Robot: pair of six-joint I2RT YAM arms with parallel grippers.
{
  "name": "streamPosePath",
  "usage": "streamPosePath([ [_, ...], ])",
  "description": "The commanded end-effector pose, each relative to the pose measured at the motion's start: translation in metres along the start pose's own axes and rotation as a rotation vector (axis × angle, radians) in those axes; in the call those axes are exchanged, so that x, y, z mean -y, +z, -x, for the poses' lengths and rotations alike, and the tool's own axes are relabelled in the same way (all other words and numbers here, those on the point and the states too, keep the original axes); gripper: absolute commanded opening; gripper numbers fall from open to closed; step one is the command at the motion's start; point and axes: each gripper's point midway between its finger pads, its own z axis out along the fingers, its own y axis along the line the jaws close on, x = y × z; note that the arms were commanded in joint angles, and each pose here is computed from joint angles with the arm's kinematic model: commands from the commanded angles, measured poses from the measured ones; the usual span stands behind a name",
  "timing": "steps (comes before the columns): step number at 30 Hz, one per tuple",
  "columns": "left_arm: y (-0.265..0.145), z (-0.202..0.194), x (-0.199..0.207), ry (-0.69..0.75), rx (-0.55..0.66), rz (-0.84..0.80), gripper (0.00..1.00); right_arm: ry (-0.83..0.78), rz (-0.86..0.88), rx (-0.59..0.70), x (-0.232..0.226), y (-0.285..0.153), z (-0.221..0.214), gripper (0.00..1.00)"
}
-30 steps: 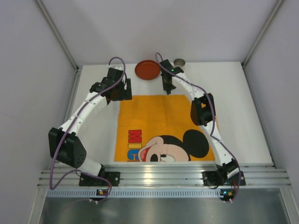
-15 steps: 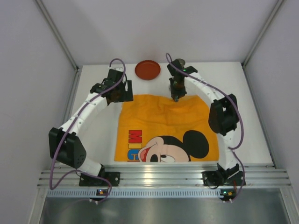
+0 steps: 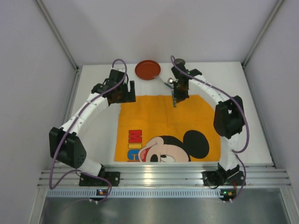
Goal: Set the dinner table for one person
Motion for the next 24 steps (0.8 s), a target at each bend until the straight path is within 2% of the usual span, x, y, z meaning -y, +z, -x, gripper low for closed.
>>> streamPosePath([
  [1, -0.002, 0.003, 0.007, -0.019, 0.019, -0.032, 0.86, 0.014, 0.087, 0.012, -0.01, -0.038, -0.025, 0.0],
  [3, 0.001, 0.002, 0.008, -0.019, 0.008, -0.036, 0.86, 0.009, 0.076, -0.033, -0.005, -0.03, -0.05, 0.0],
  [5, 0.003, 0.001, 0.009, -0.024, 0.002, -0.042, 0.86, 0.014, 0.072, -0.029, -0.003, -0.025, -0.052, 0.01],
  [6, 0.004, 0.001, 0.011, -0.025, -0.002, -0.047, 0.86, 0.012, 0.065, -0.024, -0.002, -0.024, -0.049, 0.07],
  [7, 0.005, -0.001, 0.012, -0.028, -0.012, -0.055, 0.86, 0.003, 0.061, -0.017, -0.001, -0.022, -0.044, 0.27],
  [10, 0.004, -0.003, 0.015, -0.027, -0.024, -0.065, 0.86, -0.027, 0.057, 0.039, -0.004, -0.016, -0.013, 0.65],
  [11, 0.003, -0.001, 0.015, -0.024, -0.02, -0.065, 0.86, -0.033, 0.044, 0.032, -0.002, -0.003, -0.008, 0.69],
  [15, -0.003, 0.001, 0.009, -0.014, -0.008, -0.035, 0.86, -0.038, 0.047, 0.078, -0.004, 0.018, 0.034, 0.72],
  [20, -0.009, 0.002, 0.003, -0.016, 0.001, -0.011, 0.86, -0.01, 0.007, 0.054, 0.008, 0.067, 0.052, 0.63],
  [24, -0.01, 0.0, 0.002, -0.018, -0.007, 0.0, 0.86, -0.007, -0.026, 0.064, 0.016, 0.088, 0.065, 0.58],
])
